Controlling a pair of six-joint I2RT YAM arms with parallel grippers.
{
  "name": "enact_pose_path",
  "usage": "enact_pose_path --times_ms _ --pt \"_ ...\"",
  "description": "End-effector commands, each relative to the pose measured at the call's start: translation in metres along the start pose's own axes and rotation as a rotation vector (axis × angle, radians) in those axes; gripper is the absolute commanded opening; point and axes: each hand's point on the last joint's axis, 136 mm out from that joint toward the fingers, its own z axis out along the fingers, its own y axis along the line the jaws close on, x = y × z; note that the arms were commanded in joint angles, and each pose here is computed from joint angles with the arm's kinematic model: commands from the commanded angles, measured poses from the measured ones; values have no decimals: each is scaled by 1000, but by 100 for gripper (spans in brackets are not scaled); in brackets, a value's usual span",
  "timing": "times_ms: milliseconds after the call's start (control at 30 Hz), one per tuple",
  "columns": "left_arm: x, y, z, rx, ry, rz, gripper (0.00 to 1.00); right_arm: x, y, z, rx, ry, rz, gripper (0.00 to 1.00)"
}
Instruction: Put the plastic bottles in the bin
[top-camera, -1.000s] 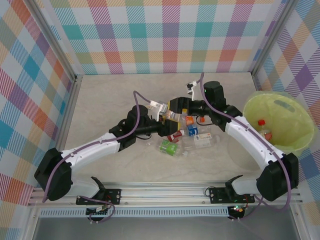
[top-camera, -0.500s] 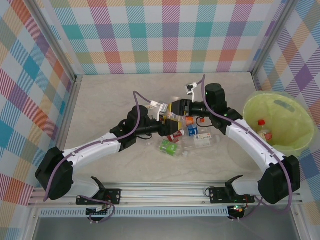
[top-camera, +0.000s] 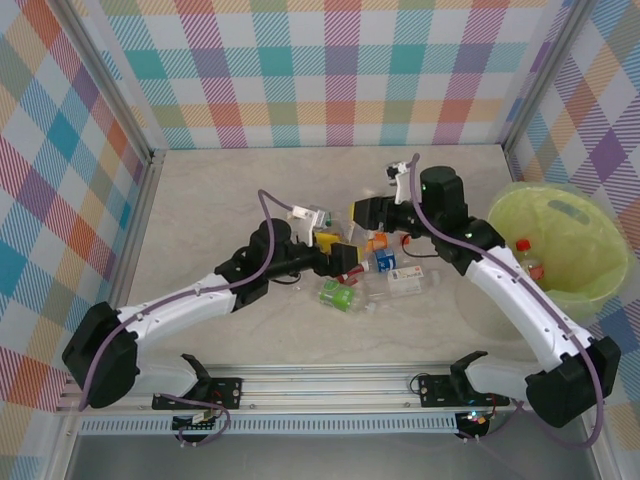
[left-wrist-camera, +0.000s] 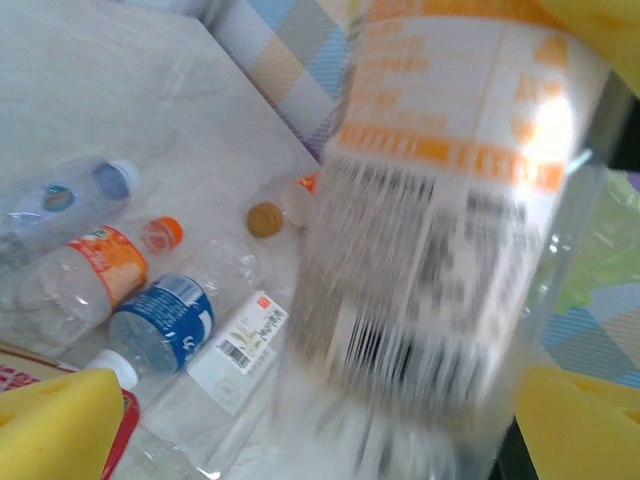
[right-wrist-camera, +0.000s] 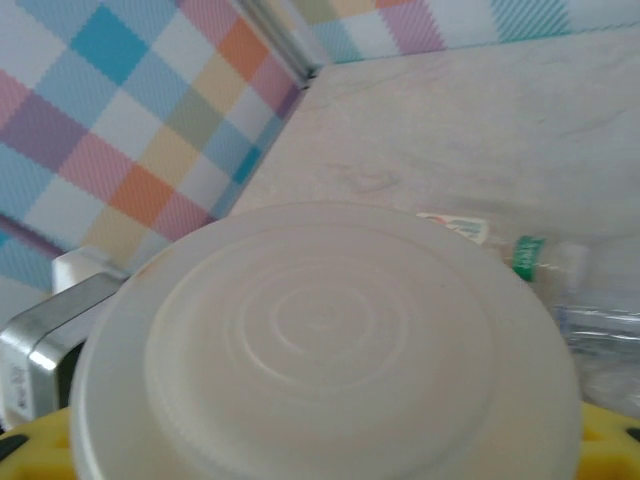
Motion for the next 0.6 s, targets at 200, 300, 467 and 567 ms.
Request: enact_pose_path --times_ms 200,300,467,567 --pt "8 94 -53 -457 -184 -150 100 -60 -44 -108 549 -199 -314 50" --pt "14 111 -66 -514 -227 -218 100 -82 -43 -141 650 -311 -387 50" --pt "20 132 -90 -629 -264 -264 100 -112 -45 -202 894 -429 -554 50" --pt "21 140 -100 -678 -277 -271 100 -117 -59 -231 1093 -402 -602 51"
